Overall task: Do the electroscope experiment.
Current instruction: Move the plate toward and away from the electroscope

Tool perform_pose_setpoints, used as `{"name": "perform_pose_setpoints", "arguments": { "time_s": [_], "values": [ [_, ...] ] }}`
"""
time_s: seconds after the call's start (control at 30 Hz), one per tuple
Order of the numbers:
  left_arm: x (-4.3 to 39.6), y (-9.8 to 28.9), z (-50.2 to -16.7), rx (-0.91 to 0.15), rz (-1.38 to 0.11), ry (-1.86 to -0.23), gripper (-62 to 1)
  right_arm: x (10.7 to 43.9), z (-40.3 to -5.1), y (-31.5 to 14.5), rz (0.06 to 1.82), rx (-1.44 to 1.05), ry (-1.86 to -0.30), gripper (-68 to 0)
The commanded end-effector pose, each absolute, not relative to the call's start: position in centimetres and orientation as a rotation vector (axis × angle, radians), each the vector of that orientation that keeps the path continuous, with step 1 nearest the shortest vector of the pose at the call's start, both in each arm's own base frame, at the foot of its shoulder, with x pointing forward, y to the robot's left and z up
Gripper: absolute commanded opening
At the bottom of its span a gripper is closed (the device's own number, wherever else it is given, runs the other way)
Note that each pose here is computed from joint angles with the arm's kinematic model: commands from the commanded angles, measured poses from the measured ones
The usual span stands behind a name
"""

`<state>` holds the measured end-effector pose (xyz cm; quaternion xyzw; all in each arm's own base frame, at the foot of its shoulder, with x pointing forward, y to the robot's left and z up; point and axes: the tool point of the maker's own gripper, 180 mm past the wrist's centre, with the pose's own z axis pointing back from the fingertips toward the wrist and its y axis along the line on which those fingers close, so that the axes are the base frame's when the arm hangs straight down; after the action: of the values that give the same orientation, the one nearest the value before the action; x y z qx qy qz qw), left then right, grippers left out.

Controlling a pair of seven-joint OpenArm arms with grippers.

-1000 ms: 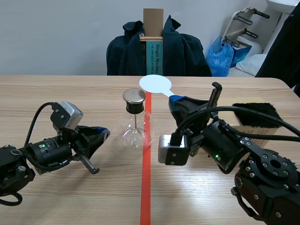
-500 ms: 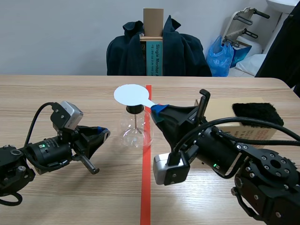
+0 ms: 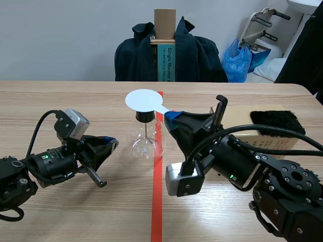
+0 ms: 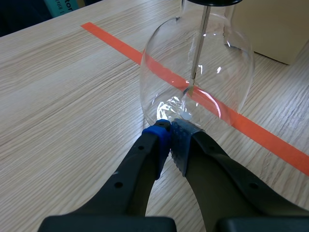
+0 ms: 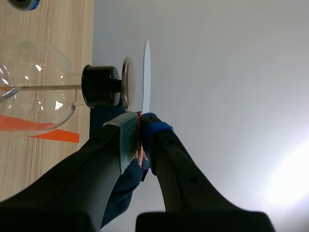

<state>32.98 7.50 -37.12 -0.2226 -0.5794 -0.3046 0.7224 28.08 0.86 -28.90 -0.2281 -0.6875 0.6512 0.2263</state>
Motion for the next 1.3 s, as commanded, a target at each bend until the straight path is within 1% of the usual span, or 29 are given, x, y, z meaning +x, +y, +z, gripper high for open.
{"name": "perform_pose_setpoints", "arguments": {
  "time_s": [0.0, 0.2, 0.5, 0.83, 1.07, 1.27],
  "values": [
    [33.5, 7.1, -36.0, -0.503, -0.669, -1.319, -58.1, 28.9, -27.8, 0.5, 1.761, -0.681, -1.911, -66.7],
    [33.5, 7.1, -36.0, -0.503, -0.669, -1.319, -58.1, 30.6, -27.8, -1.1, 1.677, -0.773, -1.826, -66.7],
    [33.5, 7.1, -36.0, -0.503, -0.669, -1.319, -58.1, 33.4, -27.9, -4.9, 1.495, -0.946, -1.642, -66.7],
    [33.5, 7.1, -36.0, -0.503, -0.669, -1.319, -58.1, 34.8, -28.0, -8.1, 1.361, -1.055, -1.506, -66.7],
    [33.5, 7.1, -36.0, -0.503, -0.669, -1.319, -58.1, 34.6, -28.0, -7.7, 1.378, -1.042, -1.523, -66.7],
    [33.5, 7.1, -36.0, -0.503, -0.669, -1.319, -58.1, 33.8, -28.0, -5.7, 1.476, -0.987, -1.602, -66.7]
  ]
}}
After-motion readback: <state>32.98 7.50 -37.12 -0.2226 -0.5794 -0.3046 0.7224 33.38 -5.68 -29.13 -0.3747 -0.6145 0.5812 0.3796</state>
